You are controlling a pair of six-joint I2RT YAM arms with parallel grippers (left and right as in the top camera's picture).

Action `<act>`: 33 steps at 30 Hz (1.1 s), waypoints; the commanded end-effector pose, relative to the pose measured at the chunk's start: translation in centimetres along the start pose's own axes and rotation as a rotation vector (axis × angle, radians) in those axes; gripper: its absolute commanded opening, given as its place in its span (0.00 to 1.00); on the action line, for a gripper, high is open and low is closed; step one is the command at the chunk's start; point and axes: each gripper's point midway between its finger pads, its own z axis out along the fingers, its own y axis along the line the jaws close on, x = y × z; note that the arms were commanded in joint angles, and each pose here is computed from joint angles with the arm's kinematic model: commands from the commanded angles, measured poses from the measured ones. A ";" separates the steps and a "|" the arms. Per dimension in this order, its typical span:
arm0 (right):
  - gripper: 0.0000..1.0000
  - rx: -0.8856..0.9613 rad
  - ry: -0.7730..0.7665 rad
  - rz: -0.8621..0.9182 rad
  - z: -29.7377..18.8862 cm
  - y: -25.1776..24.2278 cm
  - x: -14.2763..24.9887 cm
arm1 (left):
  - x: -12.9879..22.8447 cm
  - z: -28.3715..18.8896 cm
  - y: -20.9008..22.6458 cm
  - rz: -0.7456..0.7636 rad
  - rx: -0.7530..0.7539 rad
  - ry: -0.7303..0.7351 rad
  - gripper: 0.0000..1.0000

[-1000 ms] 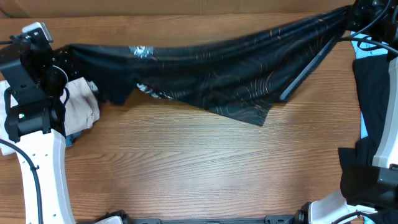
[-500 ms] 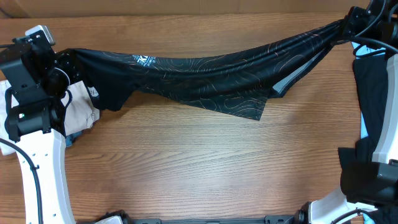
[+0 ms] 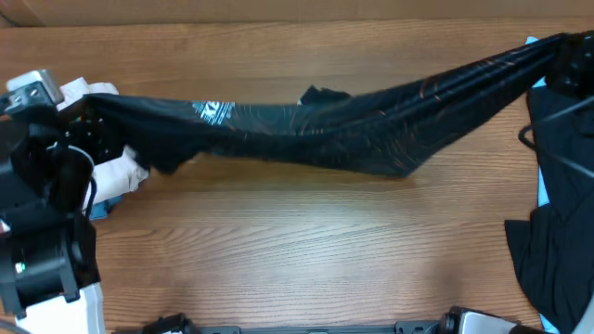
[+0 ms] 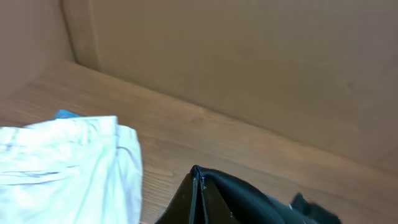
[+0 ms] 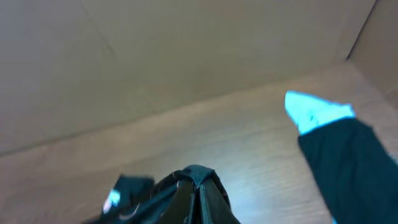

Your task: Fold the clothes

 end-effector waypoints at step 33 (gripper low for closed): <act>0.33 -0.314 0.954 -0.083 19.3 8.9 24.7 | 12.0 15.7 2.2 0.008 -0.059 0.444 0.04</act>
